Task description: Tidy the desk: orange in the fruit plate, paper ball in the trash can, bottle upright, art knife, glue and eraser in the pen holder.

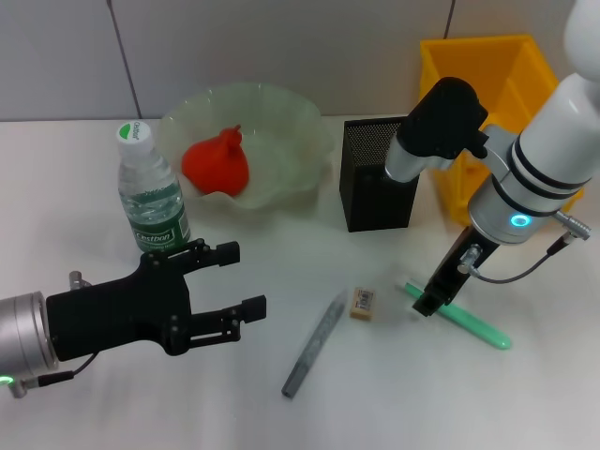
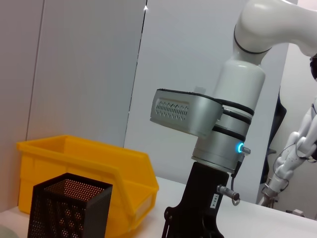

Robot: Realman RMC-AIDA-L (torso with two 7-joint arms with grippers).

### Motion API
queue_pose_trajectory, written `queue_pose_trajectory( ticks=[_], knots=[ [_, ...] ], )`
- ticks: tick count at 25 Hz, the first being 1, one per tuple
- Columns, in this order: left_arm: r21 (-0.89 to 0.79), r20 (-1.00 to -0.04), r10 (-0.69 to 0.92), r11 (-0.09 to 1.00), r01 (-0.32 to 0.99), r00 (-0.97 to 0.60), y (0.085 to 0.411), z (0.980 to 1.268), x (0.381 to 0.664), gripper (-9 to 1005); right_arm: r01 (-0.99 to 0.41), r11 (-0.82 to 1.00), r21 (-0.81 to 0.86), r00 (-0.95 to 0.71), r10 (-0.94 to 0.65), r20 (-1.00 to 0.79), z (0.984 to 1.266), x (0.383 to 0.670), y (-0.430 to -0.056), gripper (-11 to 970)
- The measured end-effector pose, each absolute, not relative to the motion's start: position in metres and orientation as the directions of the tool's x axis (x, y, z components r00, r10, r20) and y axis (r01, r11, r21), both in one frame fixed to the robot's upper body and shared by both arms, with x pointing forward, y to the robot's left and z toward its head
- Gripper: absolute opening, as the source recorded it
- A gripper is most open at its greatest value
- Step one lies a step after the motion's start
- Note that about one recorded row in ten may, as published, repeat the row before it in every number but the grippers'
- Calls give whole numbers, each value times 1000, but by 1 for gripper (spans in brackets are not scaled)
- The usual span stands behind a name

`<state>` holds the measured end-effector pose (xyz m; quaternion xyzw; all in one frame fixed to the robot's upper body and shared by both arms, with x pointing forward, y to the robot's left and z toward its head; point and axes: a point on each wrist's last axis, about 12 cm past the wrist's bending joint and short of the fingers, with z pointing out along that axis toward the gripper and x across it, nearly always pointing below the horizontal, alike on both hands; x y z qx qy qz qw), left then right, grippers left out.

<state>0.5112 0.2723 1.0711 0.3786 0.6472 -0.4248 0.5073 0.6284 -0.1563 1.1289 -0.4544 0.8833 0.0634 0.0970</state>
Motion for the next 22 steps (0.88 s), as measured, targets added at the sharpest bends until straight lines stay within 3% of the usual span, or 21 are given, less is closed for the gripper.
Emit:
queue_pose_trajectory(
  ticks=[11, 17, 22],
  knots=[
    [-162, -980, 53, 356, 920, -193, 272, 1072, 513, 818, -821, 571, 9, -557, -796, -236, 1127, 629, -154, 437],
    [-162, -980, 53, 356, 920, -193, 272, 1073, 513, 818, -820, 572, 14, -560, -796, -230, 1125, 629, -154, 333],
    [-161, -980, 53, 357, 920, -192, 272, 1073, 513, 818, -820, 572, 16, -561, -796, -227, 1125, 629, -154, 333]
  ],
)
